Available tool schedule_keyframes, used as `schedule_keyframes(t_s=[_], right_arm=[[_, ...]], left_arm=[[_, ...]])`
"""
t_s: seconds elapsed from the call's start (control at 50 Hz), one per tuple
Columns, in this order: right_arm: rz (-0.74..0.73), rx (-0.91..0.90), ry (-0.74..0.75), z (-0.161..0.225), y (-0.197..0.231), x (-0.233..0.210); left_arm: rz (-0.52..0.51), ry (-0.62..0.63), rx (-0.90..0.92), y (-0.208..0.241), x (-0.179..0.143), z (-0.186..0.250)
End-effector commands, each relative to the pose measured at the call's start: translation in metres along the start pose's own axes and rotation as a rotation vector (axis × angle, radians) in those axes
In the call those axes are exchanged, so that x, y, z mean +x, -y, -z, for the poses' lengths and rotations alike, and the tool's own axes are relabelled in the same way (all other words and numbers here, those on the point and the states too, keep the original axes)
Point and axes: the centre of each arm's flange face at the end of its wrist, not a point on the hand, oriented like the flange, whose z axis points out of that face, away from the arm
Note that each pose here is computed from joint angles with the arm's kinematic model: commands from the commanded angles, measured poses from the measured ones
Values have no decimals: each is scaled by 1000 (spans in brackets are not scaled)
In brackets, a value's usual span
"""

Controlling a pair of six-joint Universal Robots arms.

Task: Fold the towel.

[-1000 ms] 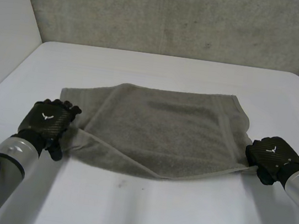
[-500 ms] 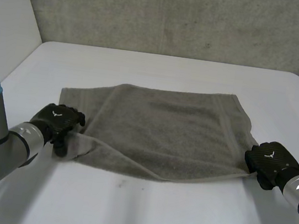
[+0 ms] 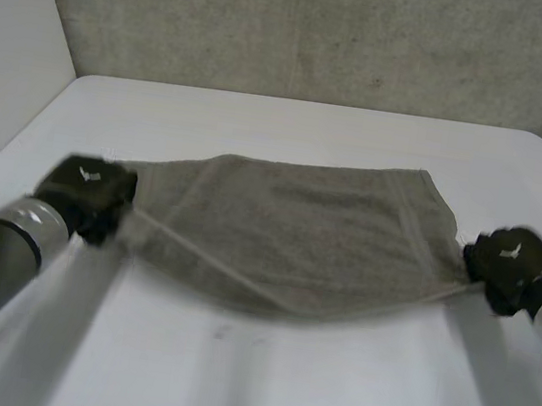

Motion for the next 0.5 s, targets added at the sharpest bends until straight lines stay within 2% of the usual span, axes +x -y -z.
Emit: schedule_keyframes(t_s=[0.02, 0.12, 0.22, 0.26, 0.36, 0.5], right_arm=[[-91, 133, -123, 41, 80, 58], [-129, 145, -106, 69, 115, 74], [-113, 88, -82, 89, 124, 81], [-58, 57, -60, 95, 125, 78], [-5, 40, -57, 95, 122, 76], [-38, -32, 15, 78, 100, 63]], left_arm=[[-26, 98, 286, 73, -21, 54], [-35, 135, 365, 92, -28, 82], [-31, 120, 320, 87, -26, 98], [-26, 105, 274, 79, -23, 101], [-18, 92, 217, 64, -21, 96], [10, 71, 100, 35, -24, 70]])
